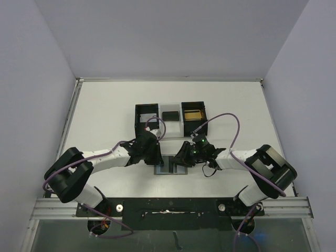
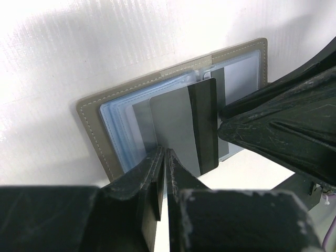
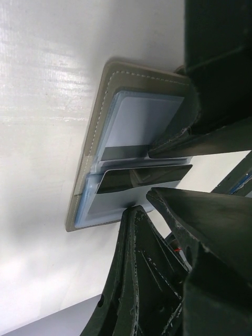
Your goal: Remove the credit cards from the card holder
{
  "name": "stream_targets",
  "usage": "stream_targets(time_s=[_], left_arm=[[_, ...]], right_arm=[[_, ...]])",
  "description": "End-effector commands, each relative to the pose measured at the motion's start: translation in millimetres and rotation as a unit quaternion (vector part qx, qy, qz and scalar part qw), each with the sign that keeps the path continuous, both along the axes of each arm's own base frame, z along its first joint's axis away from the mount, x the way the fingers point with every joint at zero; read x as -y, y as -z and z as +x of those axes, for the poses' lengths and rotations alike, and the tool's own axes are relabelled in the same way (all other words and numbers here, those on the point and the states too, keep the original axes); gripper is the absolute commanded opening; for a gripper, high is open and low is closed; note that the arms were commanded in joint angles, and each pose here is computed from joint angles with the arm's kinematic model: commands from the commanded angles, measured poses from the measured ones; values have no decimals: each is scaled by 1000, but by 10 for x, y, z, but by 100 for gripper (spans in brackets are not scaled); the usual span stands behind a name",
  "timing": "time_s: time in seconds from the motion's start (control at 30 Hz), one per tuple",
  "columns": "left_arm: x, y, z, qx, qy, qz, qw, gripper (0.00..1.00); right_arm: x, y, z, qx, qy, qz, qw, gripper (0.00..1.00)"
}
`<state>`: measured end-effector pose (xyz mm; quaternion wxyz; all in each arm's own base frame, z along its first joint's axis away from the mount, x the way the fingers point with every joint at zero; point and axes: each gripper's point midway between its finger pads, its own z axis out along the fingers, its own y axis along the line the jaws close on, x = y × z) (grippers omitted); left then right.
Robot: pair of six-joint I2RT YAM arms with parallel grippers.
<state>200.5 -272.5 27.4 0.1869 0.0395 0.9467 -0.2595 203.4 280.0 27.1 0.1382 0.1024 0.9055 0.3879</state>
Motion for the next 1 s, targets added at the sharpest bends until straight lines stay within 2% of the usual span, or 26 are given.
stream_targets(time_s=[0.0,0.1,0.27,0.47,0.53,0.73,0.97], left_arm=[[-127,110,-58,-5,-10,25,1000,7],[-249,257,-151,-22,-20,45,999,6],[-258,360,-240,-37,-30,27,999,6],[-285,422,-295,-44,-37,22,998,5],[-280,419,-295,-44,-37,19,998,5],[-270,371,-257,-36,-41,17,998,5],[-269,327,-235,-28,-42,15,999,5]], right_arm=[[-55,7,39,3,-4,-8,1000,31],[-89,13,40,0,-10,-7,1000,31],[-150,-16,47,4,-13,10,1000,31],[-279,-187,59,28,-22,74,997,29],[-298,-220,62,31,-22,86,996,24],[-246,-244,96,38,-15,81,996,0],[-25,-240,117,44,-2,64,997,0]])
